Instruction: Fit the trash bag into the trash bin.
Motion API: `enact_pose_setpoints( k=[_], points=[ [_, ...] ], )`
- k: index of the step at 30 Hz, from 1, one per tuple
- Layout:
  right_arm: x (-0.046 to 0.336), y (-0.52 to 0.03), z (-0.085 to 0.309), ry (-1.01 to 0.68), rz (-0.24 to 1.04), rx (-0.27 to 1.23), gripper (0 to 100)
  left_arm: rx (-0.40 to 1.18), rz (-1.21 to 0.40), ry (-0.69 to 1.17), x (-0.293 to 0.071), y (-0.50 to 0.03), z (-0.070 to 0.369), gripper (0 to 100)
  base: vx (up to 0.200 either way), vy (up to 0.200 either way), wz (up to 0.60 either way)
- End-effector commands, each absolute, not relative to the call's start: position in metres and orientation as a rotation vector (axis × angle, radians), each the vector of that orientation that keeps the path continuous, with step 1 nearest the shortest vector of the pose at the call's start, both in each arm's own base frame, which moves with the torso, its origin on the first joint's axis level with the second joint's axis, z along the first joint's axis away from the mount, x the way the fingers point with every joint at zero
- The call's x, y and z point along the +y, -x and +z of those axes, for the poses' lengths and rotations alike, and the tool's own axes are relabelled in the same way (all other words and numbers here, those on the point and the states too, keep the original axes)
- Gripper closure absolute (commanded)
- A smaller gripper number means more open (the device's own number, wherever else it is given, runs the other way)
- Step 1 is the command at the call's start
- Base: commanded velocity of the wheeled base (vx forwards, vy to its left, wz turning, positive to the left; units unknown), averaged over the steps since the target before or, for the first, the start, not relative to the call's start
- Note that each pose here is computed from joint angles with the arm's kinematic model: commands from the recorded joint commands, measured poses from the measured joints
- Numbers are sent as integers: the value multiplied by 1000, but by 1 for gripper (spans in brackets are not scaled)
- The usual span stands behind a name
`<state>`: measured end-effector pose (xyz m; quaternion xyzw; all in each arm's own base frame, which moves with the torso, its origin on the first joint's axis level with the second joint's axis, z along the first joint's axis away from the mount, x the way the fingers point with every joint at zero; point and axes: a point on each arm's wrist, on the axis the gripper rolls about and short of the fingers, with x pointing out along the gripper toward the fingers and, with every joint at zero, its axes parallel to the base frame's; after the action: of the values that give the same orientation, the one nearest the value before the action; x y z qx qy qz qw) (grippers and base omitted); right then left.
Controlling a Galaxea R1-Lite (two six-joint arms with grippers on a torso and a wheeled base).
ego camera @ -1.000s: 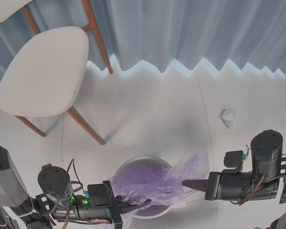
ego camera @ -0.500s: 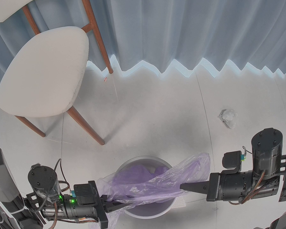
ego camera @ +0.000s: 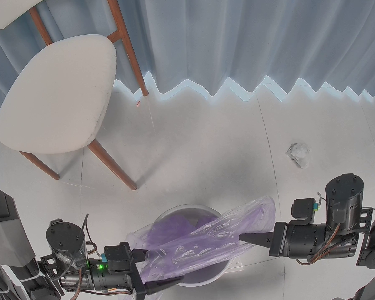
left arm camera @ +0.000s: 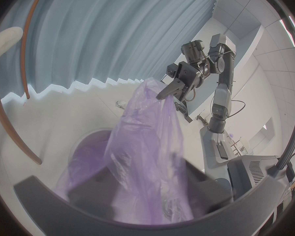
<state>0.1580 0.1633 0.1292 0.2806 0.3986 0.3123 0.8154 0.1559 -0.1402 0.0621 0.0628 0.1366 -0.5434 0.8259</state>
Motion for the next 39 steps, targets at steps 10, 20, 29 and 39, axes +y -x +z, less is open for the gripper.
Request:
enact_pose_setpoints(
  k=[10, 20, 29, 39],
  points=[
    [156, -149, 119, -483, 694, 849, 100, 223, -1205, -142, -146, -137, 76, 0, 0, 0, 0],
    [152, -145, 124, -444, 724, 806, 100, 169, -1156, -114, -139, -143, 87, 0, 0, 0, 0],
    [146, -139, 128, -431, 741, 777, 100, 110, -1128, -48, -132, -148, 104, 0, 0, 0, 0],
    [144, -139, 131, -425, 748, 754, 100, 124, -1255, 30, -119, -141, 111, 0, 0, 0, 0]
  ],
)
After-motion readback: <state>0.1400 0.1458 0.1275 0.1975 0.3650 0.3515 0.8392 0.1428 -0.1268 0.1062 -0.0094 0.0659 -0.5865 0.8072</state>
